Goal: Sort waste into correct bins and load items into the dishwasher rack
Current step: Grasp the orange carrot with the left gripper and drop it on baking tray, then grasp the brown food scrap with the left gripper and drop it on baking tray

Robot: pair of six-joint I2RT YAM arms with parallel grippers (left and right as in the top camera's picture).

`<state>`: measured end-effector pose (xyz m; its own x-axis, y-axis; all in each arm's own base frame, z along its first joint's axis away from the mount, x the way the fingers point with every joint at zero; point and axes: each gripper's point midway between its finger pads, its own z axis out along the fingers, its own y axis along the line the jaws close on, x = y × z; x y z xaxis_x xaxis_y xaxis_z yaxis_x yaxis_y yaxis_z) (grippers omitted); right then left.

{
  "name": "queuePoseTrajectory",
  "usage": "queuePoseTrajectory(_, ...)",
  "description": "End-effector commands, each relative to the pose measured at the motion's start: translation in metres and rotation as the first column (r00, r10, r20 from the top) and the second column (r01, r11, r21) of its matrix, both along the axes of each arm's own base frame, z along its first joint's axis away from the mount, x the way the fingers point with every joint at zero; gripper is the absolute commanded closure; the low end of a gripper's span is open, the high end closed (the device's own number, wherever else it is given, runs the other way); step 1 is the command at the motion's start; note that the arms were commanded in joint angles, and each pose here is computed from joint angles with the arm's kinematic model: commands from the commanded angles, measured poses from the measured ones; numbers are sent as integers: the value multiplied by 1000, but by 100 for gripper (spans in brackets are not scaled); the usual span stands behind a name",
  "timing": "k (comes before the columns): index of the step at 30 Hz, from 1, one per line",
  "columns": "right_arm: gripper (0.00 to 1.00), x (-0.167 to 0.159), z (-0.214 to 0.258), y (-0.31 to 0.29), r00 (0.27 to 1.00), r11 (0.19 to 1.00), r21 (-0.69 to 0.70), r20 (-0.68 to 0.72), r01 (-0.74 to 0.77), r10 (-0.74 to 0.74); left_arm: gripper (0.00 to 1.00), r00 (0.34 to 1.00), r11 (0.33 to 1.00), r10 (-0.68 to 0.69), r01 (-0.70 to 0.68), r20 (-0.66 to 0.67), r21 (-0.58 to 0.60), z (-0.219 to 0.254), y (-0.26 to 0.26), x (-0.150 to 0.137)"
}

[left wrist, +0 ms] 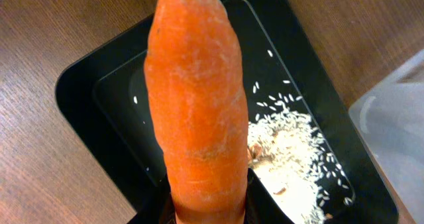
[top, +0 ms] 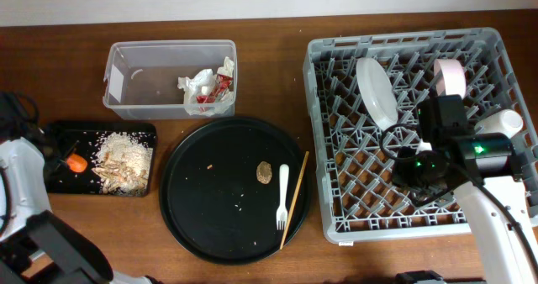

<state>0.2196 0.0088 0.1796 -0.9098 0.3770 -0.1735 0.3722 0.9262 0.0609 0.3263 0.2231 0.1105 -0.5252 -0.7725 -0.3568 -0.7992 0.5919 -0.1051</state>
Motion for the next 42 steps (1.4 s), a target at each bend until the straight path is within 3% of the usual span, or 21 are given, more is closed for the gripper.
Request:
queuePoseTrajectory(1, 60, -3, 1, -3, 1000, 1000, -18, 1, 2, -2, 92, 997, 998, 10, -15, -77, -64, -39, -1, -3)
queuePoseTrajectory(2, 60, -3, 1, -3, 1000, 1000, -18, 2, 2, -2, 80, 996, 997, 9, -16, -91, -73, -45, -1, -3)
queuePoseTrajectory(3, 60, -3, 1, -3, 1000, 1000, -18, 2, 2, -2, 76, 996, 997, 9, -16, -91, -73, -45, -1, -3)
queuePoseTrajectory(6, 60, -3, 1, -3, 1000, 1000, -18, 2, 2, -2, 51, 996, 997, 9, -15, -92, -74, -45, -1, -3)
queuePoseTrajectory(7, 60, -3, 1, -3, 1000, 1000, -19, 2, 2, -2, 38, 995, 997, 8, -15, -95, -75, -45, -2, -4)
queuePoseTrajectory(11, 60, -3, 1, -3, 1000, 1000, -19, 2, 2, -2, 36, 998, 992, -34, 28, -46, -119, -36, -19, 6)
queuePoseTrajectory(14, 60, -2, 2, -3, 1000, 1000, -18, 6, 2, -2, 36, 968, 961, -244, 249, 51, -122, -7, -93, 44)
queuePoseTrajectory(16, 60, -2, 2, -3, 1000, 1000, -18, 6, 2, -2, 35, 839, 833, -542, 545, 58, -94, 3, -200, 63)
queuePoseTrajectory(19, 60, -1, 2, -3, 1000, 1000, -18, 10, 2, -2, 26, 542, 543, -840, 838, -40, -58, -18, -338, 43)
queuePoseTrajectory(21, 60, -2, 2, -3, 1000, 1000, -18, 9, 1, -1, 25, 411, 421, -906, 901, -101, -107, -48, -388, 21)
queuePoseTrajectory(24, 60, -2, 2, -3, 1000, 1000, -18, 9, 1, -1, 25, 290, 336, -932, 917, -219, -216, -109, -425, -14)
queuePoseTrajectory(28, 60, -2, 2, -3, 1000, 1000, -18, 9, 2, -2, 29, 242, 310, -934, 915, -264, -257, -134, -433, -28)
queuePoseTrajectory(29, 60, -2, 2, -3, 1000, 1000, -18, 9, 1, -1, 34, 241, 311, -933, 914, -269, -260, -134, -432, -29)
queuePoseTrajectory(30, 60, -2, 2, -3, 1000, 1000, -18, 9, 1, -1, 45, 235, 315, -928, 909, -288, -274, -134, -428, -35)
queuePoseTrajectory(42, 60, -3, 1, -3, 1000, 1000, -19, 5, 1, -1, 40, 167, 360, -864, 865, -475, -350, -101, -395, -66)
